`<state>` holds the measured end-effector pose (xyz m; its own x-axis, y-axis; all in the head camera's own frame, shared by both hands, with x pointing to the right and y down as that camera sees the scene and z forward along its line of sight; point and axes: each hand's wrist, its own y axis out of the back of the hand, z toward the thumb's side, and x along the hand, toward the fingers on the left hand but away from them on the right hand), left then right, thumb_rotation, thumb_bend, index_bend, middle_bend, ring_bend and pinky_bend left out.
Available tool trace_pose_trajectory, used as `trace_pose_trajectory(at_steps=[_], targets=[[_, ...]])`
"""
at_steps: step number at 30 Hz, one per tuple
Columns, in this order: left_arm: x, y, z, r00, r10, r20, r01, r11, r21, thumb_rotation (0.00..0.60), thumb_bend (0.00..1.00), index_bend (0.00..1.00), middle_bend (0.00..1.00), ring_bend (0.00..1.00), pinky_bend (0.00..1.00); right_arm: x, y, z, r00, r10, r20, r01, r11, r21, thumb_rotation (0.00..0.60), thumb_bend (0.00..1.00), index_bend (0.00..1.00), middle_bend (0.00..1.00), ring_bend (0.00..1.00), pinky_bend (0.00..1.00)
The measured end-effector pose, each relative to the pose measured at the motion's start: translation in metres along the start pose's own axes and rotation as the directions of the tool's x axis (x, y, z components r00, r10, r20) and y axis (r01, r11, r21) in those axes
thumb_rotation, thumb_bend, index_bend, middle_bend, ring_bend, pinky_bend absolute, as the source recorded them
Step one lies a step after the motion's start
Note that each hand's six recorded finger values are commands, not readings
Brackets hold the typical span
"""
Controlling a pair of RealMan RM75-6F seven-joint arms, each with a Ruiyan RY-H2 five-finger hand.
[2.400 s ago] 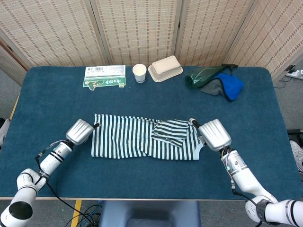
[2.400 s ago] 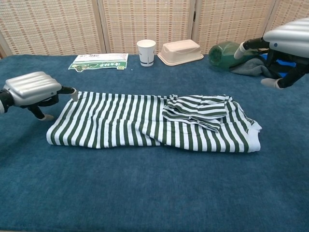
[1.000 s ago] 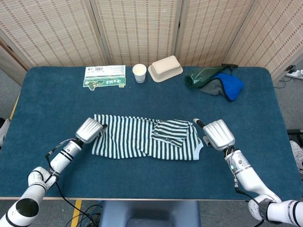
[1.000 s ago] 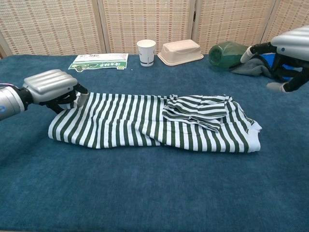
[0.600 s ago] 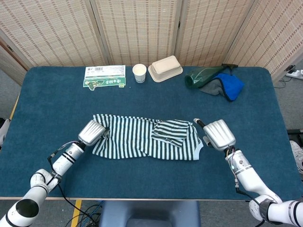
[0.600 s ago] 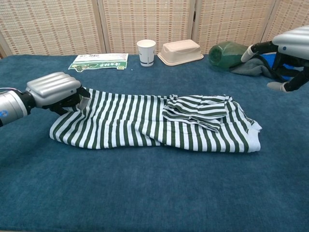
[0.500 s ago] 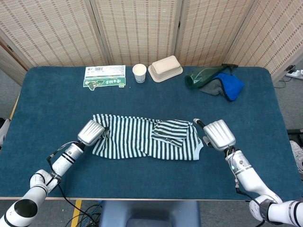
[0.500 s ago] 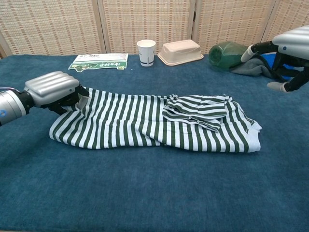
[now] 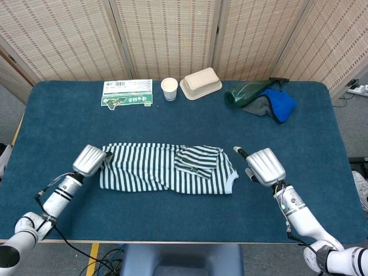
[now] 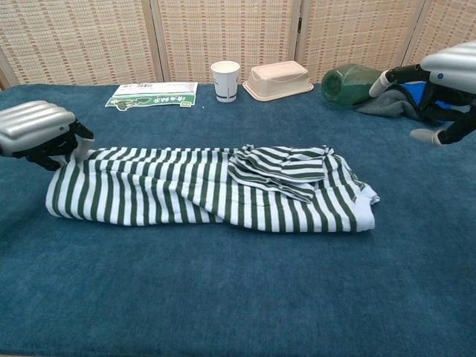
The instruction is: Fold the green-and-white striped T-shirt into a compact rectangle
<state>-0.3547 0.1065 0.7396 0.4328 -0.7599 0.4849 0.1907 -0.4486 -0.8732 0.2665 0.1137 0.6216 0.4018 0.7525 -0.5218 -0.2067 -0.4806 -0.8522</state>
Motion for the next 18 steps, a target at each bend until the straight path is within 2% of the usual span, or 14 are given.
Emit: trace_pose_trajectory(at_steps=[8, 18], targets=[[-0.032, -0.008, -0.046, 0.988, -0.086, -0.124, 0.089, 0.996, 0.019, 0.600, 0.62, 0.74, 0.95, 0.85, 0.85, 0.004, 0.002, 0.006, 1.000, -0.011, -0.012, 0.010, 1.000, -0.003, 0.600, 0.37, 0.16, 0.89, 1.00, 1.00], [-0.062, -0.010, -0.098, 0.956, -0.146, -0.255, 0.171, 0.982, 0.080, 0.600, 0.62, 0.73, 0.95, 0.85, 0.85, 0.008, 0.005, 0.010, 1.000, -0.023, -0.015, 0.023, 1.000, -0.008, 0.600, 0.37, 0.16, 0.89, 1.00, 1.00]])
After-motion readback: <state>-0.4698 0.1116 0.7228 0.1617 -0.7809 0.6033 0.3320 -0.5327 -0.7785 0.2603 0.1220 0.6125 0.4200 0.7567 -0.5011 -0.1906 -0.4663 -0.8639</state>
